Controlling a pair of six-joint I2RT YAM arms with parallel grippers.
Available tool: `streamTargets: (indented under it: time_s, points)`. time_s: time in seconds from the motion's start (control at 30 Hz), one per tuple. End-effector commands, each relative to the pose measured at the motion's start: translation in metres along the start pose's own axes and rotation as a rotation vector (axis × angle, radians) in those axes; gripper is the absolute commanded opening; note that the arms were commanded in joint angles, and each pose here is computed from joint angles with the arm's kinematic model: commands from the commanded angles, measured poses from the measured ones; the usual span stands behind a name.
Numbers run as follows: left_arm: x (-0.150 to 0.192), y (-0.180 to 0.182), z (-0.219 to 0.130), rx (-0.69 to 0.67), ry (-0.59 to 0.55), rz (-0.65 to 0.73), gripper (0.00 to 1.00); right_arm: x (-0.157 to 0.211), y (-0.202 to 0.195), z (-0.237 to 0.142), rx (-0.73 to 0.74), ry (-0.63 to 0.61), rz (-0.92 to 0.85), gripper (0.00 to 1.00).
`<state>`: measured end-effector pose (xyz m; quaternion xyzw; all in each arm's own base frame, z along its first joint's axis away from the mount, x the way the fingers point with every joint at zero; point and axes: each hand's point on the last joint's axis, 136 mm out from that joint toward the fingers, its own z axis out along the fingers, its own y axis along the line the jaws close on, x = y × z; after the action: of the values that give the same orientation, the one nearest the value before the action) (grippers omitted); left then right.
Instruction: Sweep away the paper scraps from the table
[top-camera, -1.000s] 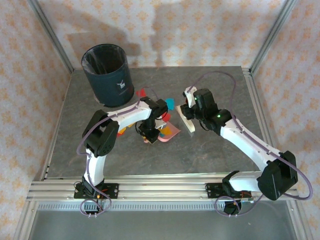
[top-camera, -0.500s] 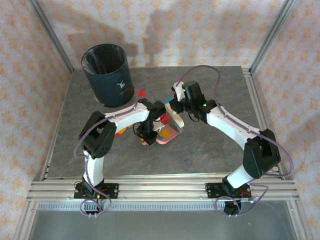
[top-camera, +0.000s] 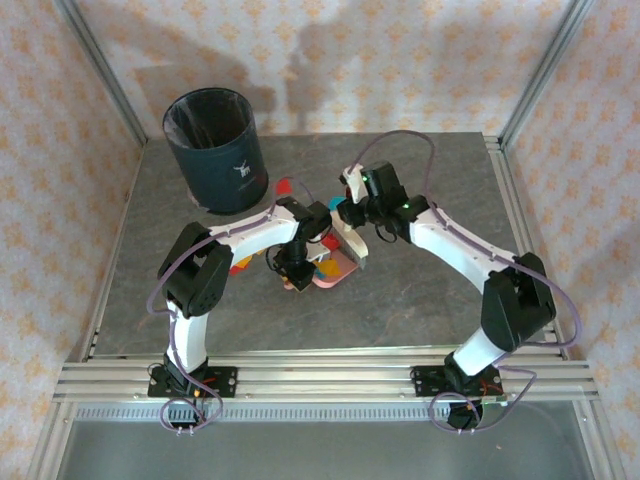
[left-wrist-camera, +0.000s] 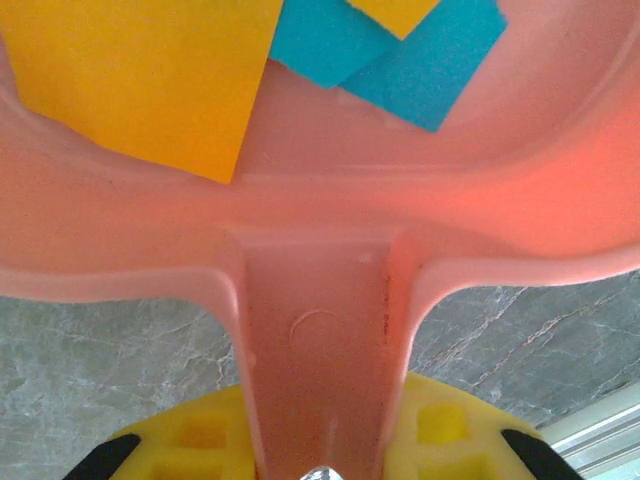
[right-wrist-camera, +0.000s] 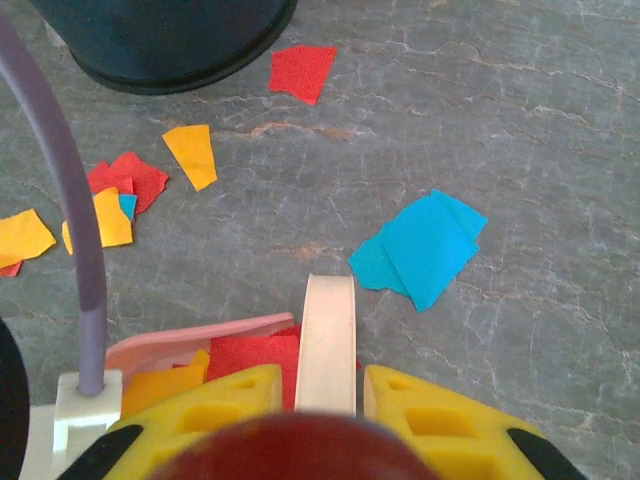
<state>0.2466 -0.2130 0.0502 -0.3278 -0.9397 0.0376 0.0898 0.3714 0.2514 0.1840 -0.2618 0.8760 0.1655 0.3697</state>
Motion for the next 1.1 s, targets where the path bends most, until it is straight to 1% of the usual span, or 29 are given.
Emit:
streamTargets:
  time_s: [0.0, 0.23, 0.37, 0.53, 0.7, 0.77, 0.9, 1.07]
  points:
    - [-0.001, 0.008, -0.012, -0.042, -0.025, -0.01, 0.0, 0.011, 0.001, -0.022, 0.02, 0.022, -0.011, 0.0]
    - [-0.001, -0.003, -0.013, 0.017, -0.027, 0.02, 0.0, 0.006, 0.007, -0.044, -0.004, -0.047, 0.014, 0.0]
    - [0.001, -0.014, -0.01, 0.073, -0.001, 0.048, 0.0, -0.004, 0.003, -0.053, 0.025, -0.118, 0.031, 0.0]
    - [0.003, -0.024, -0.006, 0.103, 0.032, 0.085, 0.0, -0.006, -0.019, -0.057, 0.152, -0.174, 0.049, 0.0]
    - [-0.002, -0.024, -0.006, 0.103, 0.02, 0.084, 0.0, 0.0, -0.043, -0.056, 0.289, -0.176, 0.062, 0.0]
    - [-0.004, -0.025, -0.006, 0.103, 0.015, 0.084, 0.0, 0.004, -0.047, -0.054, 0.316, -0.159, 0.046, 0.0]
    - [-0.006, -0.023, -0.003, 0.097, 0.03, 0.079, 0.0, 0.015, -0.045, -0.043, 0.295, -0.099, 0.013, 0.0]
    - [-0.007, -0.022, 0.001, 0.089, 0.044, 0.079, 0.0, 0.03, -0.023, -0.033, 0.162, -0.05, -0.004, 0.0]
